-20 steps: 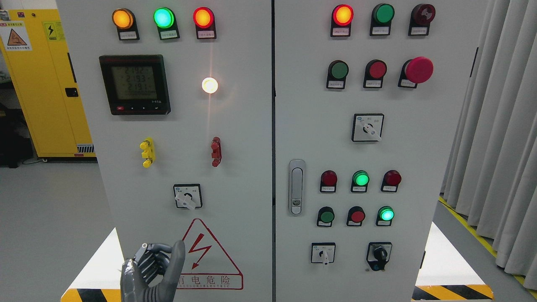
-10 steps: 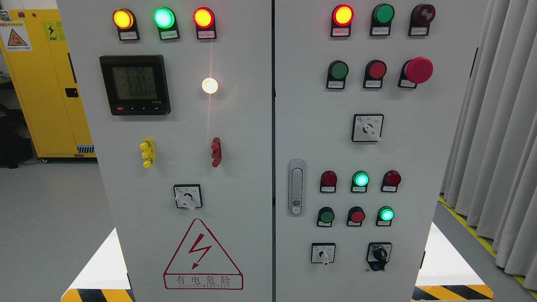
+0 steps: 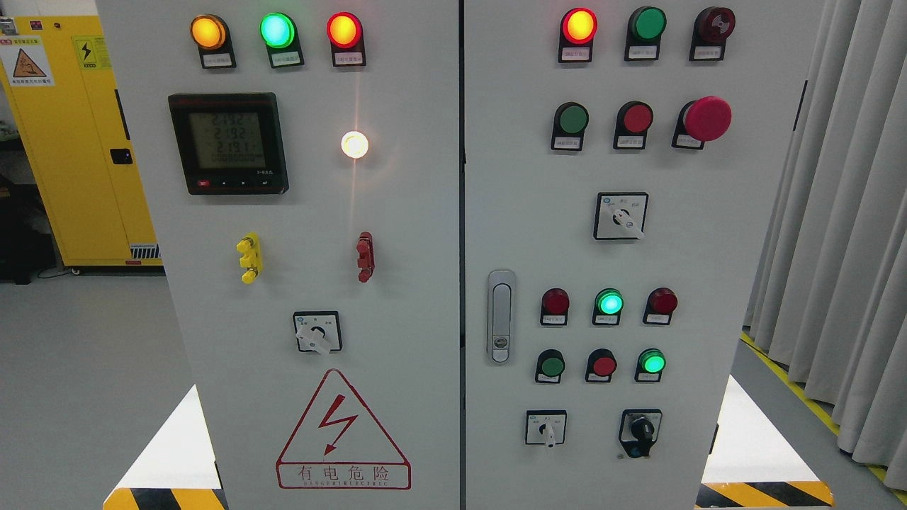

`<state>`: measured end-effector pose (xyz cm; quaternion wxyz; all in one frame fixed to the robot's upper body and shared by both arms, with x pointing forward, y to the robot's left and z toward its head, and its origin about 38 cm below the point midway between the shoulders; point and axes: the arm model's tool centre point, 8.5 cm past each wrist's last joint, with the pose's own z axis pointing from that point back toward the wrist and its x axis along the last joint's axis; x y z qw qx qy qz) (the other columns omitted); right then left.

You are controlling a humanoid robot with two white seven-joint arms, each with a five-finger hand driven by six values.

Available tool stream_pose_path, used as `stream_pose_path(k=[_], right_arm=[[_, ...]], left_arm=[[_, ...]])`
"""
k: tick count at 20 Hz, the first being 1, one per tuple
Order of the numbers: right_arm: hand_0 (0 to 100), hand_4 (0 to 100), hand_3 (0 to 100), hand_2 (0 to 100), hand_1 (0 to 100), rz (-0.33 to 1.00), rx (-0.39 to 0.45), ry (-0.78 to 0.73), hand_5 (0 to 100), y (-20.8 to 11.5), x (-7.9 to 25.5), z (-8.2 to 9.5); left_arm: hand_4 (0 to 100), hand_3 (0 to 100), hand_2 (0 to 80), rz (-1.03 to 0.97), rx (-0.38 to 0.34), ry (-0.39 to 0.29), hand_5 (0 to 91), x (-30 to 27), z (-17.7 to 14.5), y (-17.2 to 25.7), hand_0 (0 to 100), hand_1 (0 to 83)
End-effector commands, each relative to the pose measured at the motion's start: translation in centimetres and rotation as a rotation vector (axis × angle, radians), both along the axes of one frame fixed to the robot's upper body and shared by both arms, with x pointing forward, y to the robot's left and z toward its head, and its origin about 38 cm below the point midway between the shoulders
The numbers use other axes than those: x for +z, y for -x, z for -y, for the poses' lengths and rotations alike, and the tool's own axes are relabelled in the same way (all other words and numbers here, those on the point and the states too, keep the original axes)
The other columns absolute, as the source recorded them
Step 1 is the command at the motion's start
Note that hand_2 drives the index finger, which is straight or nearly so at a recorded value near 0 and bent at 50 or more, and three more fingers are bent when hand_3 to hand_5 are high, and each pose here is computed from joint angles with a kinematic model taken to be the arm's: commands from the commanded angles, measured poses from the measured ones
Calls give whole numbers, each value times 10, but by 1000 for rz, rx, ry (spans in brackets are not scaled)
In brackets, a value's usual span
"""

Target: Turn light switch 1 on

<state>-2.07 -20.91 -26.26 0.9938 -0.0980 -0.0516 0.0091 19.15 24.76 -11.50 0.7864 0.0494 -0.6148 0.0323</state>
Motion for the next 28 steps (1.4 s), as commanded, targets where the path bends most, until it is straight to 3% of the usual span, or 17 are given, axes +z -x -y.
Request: stream_pose_path(k=[1,5,6,10,28], right_arm=[[0,0,0,40,500,-2,-29,-1,0,1,0,0],[0,0,0,40,500,-2,-29,-1,0,1,0,0],[0,0,0,40,500,-2,-29,0,0,1,0,0],[0,0,0,40,500,-3,-29,-1,0,2,0,0],[0,0,0,40,500,-2,-29,-1,0,1,0,0]], left_arm=[[299,191,54,-727,-28,83,0,-125,-1,200,0,388],[215,106,0,-935,-79,173,0,-136,10,236,41,381],[141,45,0,-983,-91,189,0,-137,11,241,60,375],[0,0,0,-1094,-128,228,0,-140,15,252,108,354],[0,0,0,-1147,-144,261,0,-145,29,236,152,245]])
